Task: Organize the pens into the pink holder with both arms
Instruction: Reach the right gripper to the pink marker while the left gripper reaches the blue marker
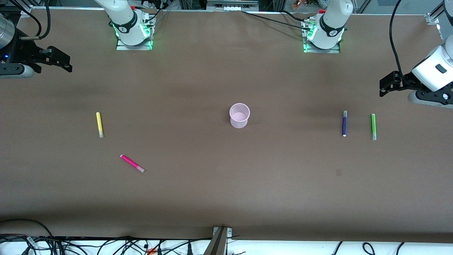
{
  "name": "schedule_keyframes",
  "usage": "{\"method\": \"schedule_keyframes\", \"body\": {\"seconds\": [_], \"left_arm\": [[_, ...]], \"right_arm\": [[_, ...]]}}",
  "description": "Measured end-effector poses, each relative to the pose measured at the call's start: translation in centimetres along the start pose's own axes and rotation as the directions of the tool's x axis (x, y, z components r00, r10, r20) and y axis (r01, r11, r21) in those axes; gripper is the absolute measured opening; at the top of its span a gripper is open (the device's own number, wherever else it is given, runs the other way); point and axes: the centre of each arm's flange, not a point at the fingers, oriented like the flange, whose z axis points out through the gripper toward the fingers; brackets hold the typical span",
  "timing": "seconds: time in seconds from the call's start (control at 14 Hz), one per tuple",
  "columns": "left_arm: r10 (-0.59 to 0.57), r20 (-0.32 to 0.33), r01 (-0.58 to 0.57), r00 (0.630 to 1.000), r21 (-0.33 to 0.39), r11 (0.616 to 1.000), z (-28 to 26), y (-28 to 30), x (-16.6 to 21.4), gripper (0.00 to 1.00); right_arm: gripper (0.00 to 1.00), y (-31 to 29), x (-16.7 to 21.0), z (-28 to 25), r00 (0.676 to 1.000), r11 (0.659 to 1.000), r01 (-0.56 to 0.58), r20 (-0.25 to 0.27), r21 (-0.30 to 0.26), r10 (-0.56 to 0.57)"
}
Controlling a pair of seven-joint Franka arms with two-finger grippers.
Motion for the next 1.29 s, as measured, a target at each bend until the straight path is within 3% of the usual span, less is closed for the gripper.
{"method": "schedule_keyframes", "body": {"seconds": [0.43, 0.71, 1.0, 1.29], "left_arm": [[0.000, 0.006, 0.000, 1.000, -0.001, 1.000, 0.0, 0.0, -0.1, 1.00], [0.001, 0.132, 0.001, 0.991, -0.017, 1.000, 2.3, 0.1, -0.7, 1.00], [-0.029, 0.263, 0.040, 0.964, -0.036, 0.999, 10.4, -2.4, 1.6, 1.00], [-0.045, 0.221, 0.054, 0.974, -0.036, 0.998, 20.7, -4.0, 3.4, 1.00]], "right_arm": [[1.00, 0.0, 0.0, 0.0, 1.000, 1.000, 0.000, -0.004, 0.000, 0.000], [1.00, -0.1, 0.3, 0.0, 1.000, 1.000, 0.003, -0.013, -0.001, -0.003], [1.00, -0.4, 1.6, 1.9, 1.000, 1.000, 0.008, 0.023, 0.000, -0.008], [1.00, -0.5, 4.5, 7.1, 0.990, 0.997, 0.083, 0.112, 0.009, -0.084]]}}
